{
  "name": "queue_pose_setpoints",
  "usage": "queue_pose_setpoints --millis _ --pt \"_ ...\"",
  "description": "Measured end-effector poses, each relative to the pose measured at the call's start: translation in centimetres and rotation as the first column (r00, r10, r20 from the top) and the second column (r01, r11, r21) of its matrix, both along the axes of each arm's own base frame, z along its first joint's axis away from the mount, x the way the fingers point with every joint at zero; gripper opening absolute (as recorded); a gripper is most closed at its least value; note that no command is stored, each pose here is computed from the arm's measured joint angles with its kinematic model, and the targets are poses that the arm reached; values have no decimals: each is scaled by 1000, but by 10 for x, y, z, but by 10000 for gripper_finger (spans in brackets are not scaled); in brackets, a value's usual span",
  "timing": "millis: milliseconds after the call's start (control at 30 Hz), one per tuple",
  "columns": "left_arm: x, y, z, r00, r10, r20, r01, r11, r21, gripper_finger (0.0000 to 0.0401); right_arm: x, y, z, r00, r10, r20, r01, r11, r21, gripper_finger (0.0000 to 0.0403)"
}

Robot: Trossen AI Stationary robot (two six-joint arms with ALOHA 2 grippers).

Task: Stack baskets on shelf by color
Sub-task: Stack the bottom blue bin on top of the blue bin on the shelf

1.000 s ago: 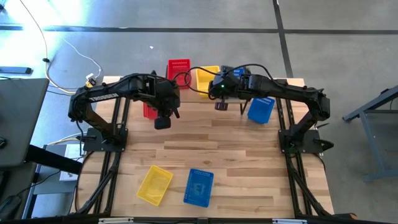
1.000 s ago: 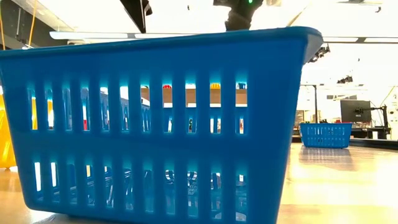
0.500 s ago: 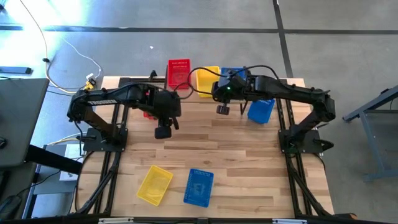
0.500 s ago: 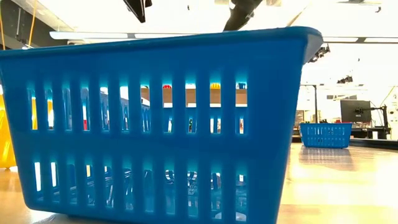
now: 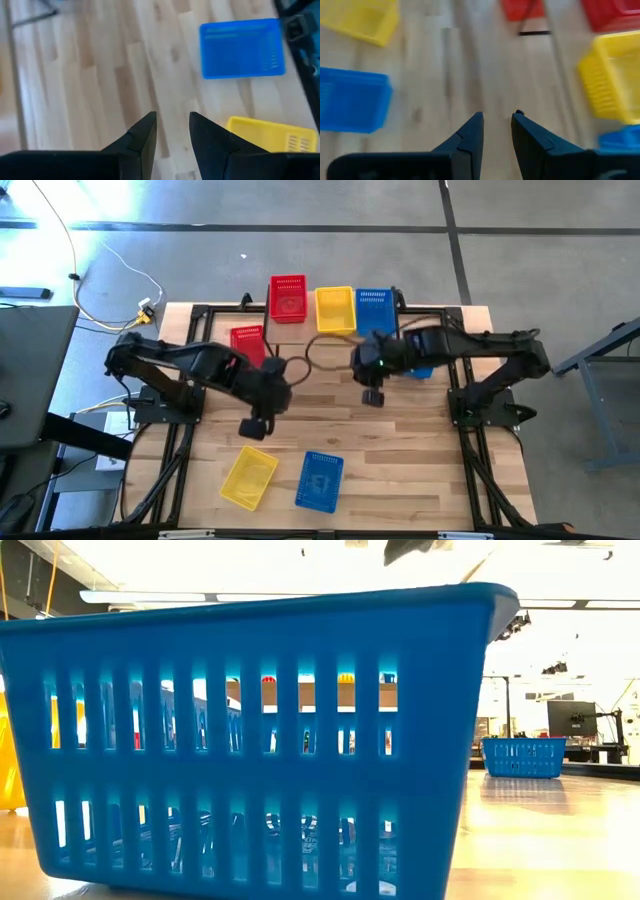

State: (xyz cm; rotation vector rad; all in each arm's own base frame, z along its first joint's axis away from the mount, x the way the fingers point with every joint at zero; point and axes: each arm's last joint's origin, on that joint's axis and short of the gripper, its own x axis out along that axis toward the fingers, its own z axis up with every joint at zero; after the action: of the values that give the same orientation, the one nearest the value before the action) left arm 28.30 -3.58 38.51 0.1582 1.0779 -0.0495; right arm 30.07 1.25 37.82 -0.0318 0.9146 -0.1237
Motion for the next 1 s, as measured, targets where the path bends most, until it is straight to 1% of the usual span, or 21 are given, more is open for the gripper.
queue_pose_setpoints --millis 133,233,300,433,567,667,733,767,833,867,933,1000 --pt "-2 -18 1 997 -81 10 81 997 10 106 -2 26 0 999 43 9 -44 998 41 87" --pt "-4 -29 1 993 -120 11 120 993 16 106 -5 44 0 997 73 13 -74 995 64 87" --pt "-6 -36 1 991 -135 16 134 990 40 106 -7 55 0 995 95 15 -96 992 77 87" --pt "-7 -48 2 988 -145 50 141 987 72 106 -12 74 0 993 115 21 -117 987 113 87" --pt "-8 -59 4 987 -136 86 132 990 48 106 -15 92 -1 993 117 27 -119 981 150 87" --pt "-4 -66 1 988 -118 97 116 993 30 106 -17 104 -3 995 98 28 -101 983 153 87" --pt "-3 -68 0 992 -76 97 76 997 10 106 -19 110 -3 996 86 31 -90 984 156 87" --pt "-2 -69 -1 994 -36 103 37 999 -9 106 -20 113 -3 996 81 34 -85 984 157 87" --pt "1 -69 -3 991 77 106 -72 996 -53 106 -23 121 -5 996 78 37 -82 986 148 87" --pt "2 -69 -5 984 143 103 -135 987 -84 106 -23 124 -5 996 73 41 -78 987 144 87" --pt "6 -70 -7 958 267 106 -251 957 -143 106 -24 129 -6 996 66 51 -73 988 135 87" --pt "8 -70 -10 932 351 92 -332 927 -171 106 -25 134 -8 997 62 50 -68 988 136 87"
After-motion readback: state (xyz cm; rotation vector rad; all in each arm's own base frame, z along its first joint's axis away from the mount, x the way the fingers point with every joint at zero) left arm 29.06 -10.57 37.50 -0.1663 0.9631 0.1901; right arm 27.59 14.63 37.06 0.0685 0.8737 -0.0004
